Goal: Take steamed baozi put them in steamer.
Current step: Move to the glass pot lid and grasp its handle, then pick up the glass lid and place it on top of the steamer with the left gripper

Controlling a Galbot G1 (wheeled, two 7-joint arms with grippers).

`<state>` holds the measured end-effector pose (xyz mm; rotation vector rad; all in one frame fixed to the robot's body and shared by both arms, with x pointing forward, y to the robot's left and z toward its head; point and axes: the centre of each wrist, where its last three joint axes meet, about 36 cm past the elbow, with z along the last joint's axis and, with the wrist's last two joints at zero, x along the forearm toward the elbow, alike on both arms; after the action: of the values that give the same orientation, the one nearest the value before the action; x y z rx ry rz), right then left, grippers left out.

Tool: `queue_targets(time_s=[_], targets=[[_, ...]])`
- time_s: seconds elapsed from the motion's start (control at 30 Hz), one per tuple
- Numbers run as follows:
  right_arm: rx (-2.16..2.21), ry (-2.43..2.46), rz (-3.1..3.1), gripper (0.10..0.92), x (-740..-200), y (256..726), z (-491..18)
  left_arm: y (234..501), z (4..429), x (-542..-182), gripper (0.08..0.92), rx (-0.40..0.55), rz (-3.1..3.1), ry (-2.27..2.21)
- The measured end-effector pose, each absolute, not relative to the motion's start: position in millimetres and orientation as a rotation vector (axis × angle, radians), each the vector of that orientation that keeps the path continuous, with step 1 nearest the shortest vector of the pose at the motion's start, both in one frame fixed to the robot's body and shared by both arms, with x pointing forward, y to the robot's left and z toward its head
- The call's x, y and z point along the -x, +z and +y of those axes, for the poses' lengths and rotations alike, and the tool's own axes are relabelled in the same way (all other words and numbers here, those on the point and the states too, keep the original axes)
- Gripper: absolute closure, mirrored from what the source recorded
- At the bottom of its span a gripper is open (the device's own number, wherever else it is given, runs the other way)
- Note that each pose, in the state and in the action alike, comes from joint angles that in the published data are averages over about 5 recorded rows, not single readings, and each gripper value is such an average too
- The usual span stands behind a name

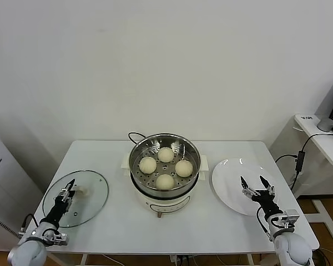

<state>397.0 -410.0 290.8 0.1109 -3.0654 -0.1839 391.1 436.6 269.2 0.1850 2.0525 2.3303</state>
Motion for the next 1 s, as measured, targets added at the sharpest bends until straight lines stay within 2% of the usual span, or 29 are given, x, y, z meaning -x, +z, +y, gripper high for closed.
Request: queue_targets(time_s=[0.27,0.37,0.73,1.0], targets=[[-0.1,-0.183,-3.069,0.2,-396,292,-413,276,439,-390,0.85,-0.16,2.079,2.292],[-0.1,-0.184,-3.072,0.2,-397,293,-412,284,441,-390,0.892,-0.141,2.086,2.281],[-0.106,-0.183,-3.079,0.2,-398,297,-411,353,430,-404,0.895,-0.023,2.131,2.199],[-0.116,-0.176,-3.078,0.2,-400,299,-411,418,387,-419,0.895,0.044,2.134,2.17]])
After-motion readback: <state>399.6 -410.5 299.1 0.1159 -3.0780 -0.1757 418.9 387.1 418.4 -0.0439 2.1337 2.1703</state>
